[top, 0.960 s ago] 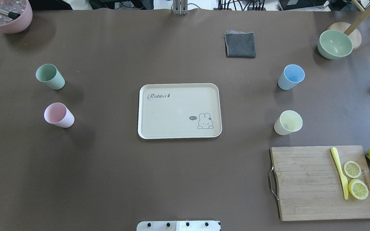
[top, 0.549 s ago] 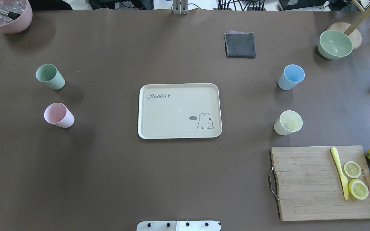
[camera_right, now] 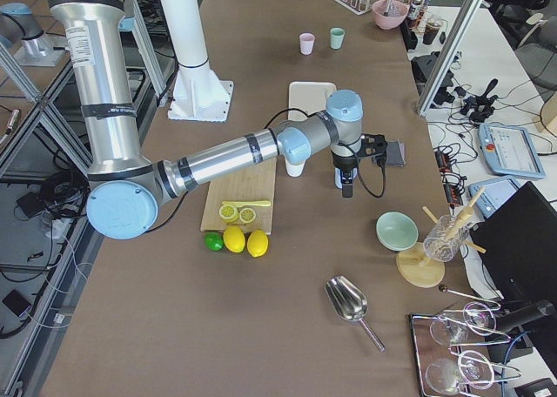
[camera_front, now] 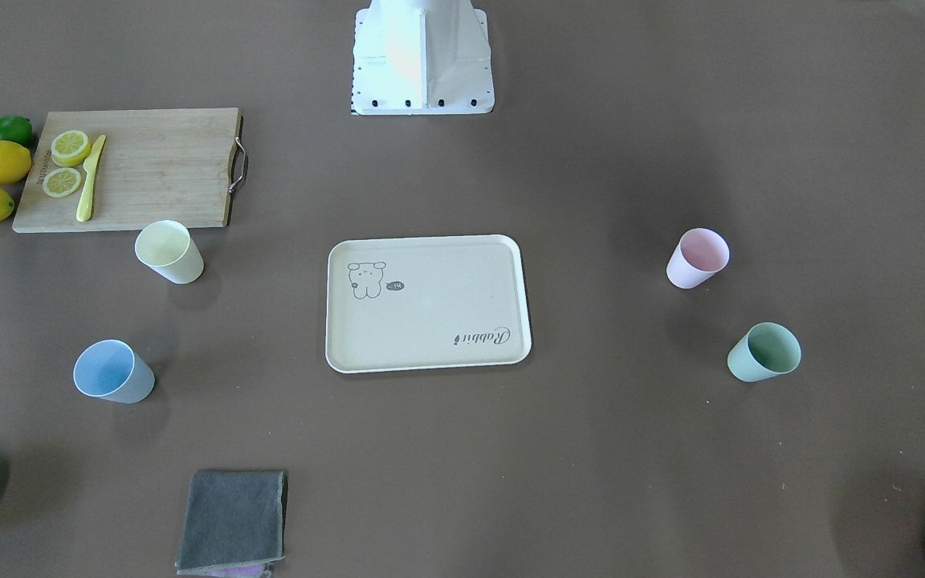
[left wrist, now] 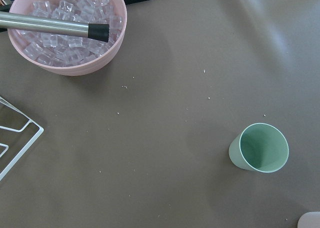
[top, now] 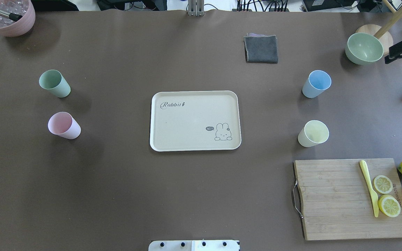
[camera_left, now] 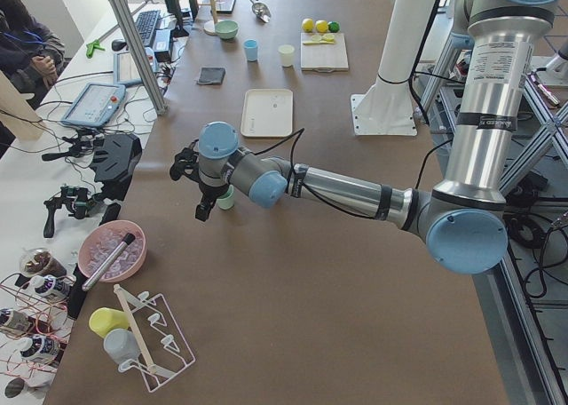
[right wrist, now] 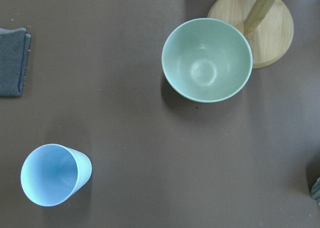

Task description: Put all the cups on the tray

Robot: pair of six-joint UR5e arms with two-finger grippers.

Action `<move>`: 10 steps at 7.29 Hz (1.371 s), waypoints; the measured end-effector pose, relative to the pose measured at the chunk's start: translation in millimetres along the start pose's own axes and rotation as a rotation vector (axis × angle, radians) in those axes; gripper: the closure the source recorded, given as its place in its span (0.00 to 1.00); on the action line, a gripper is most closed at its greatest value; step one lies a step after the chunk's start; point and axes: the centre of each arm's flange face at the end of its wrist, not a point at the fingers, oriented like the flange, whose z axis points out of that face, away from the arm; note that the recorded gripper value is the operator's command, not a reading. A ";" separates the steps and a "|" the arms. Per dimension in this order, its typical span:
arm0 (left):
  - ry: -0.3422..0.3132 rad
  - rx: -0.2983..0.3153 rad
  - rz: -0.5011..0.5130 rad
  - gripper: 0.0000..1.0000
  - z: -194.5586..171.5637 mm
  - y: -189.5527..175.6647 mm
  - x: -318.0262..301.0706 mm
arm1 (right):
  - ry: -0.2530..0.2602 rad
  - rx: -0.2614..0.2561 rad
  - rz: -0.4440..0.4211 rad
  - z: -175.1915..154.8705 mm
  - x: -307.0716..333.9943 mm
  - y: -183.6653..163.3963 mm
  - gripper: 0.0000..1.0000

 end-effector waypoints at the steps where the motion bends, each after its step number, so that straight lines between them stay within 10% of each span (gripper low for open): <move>1: 0.006 -0.029 -0.014 0.02 28.0 -18.5 16.1 | 0.014 -0.009 -0.007 16.7 -20.2 -5.6 0.00; 4: -0.021 -0.059 -0.024 0.10 116.4 -31.8 60.8 | 0.025 -0.037 -0.015 40.9 -39.6 -8.5 0.00; 7: -0.040 -0.056 -0.007 0.94 161.1 -18.4 75.0 | 0.026 -0.044 -0.017 44.5 -39.9 -6.1 0.00; 10: -0.024 -0.053 -0.015 1.00 169.2 -11.4 85.8 | 0.029 -0.048 -0.015 46.7 -38.7 -4.6 0.00</move>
